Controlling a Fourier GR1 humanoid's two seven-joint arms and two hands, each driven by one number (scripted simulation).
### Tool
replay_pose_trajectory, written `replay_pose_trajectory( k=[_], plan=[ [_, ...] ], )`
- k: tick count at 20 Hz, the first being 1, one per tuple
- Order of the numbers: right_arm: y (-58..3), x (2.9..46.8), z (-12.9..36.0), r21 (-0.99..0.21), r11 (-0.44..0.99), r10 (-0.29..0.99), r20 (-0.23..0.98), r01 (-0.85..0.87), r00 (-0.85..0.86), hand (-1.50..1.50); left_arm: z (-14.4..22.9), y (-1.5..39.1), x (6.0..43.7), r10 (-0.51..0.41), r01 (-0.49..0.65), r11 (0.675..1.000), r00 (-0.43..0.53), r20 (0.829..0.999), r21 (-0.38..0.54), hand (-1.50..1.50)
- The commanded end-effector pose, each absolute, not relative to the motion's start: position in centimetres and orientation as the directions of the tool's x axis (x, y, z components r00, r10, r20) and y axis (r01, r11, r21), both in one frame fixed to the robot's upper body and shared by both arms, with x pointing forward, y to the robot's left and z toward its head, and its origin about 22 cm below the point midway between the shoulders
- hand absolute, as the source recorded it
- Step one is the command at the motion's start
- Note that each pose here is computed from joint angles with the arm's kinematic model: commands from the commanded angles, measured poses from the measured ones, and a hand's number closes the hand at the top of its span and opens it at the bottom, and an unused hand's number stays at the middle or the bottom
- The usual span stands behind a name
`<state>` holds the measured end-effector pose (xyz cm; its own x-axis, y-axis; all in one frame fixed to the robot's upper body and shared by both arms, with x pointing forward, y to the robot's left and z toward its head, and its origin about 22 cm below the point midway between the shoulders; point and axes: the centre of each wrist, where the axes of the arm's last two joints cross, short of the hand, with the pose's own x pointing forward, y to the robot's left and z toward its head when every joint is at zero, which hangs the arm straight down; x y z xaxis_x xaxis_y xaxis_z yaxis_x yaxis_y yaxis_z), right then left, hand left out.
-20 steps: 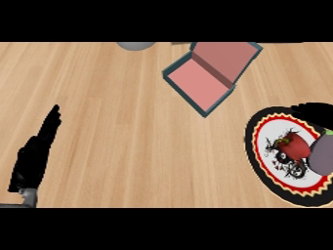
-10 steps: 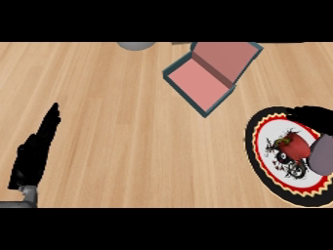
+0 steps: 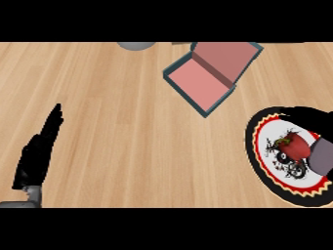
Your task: Pick the bell pepper from the plate and place it in the cardboard box
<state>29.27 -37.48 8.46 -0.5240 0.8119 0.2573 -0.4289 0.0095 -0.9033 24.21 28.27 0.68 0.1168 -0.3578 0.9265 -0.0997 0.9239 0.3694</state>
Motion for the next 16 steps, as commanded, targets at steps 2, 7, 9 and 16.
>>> replay_pose_trajectory(
  k=[2, 7, 9, 16],
  plan=[
    [-36.8, 30.1, 7.6, -0.901, 0.011, 0.818, 0.258, -0.434, -0.515, -1.50, 0.8, 28.2, 24.8, -0.365, -0.098, 0.921, 0.126, 0.922, 0.378, 0.00],
    [-38.5, 29.6, 6.7, -0.904, 0.034, 0.802, 0.279, -0.425, -0.529, -1.50, 1.1, 27.9, 23.9, -0.352, -0.089, 0.927, 0.125, 0.928, 0.364, 0.00],
    [-37.5, 30.4, 6.2, -0.898, 0.016, 0.814, 0.267, -0.439, -0.516, -1.50, 0.3, 27.4, 24.0, -0.372, -0.077, 0.921, 0.114, 0.921, 0.382, 0.00],
    [-36.0, 29.6, 6.0, -0.899, 0.014, 0.808, 0.268, -0.438, -0.524, -1.50, -0.9, 28.8, 22.6, -0.350, -0.102, 0.925, 0.138, 0.926, 0.365, 0.00]
  ],
)
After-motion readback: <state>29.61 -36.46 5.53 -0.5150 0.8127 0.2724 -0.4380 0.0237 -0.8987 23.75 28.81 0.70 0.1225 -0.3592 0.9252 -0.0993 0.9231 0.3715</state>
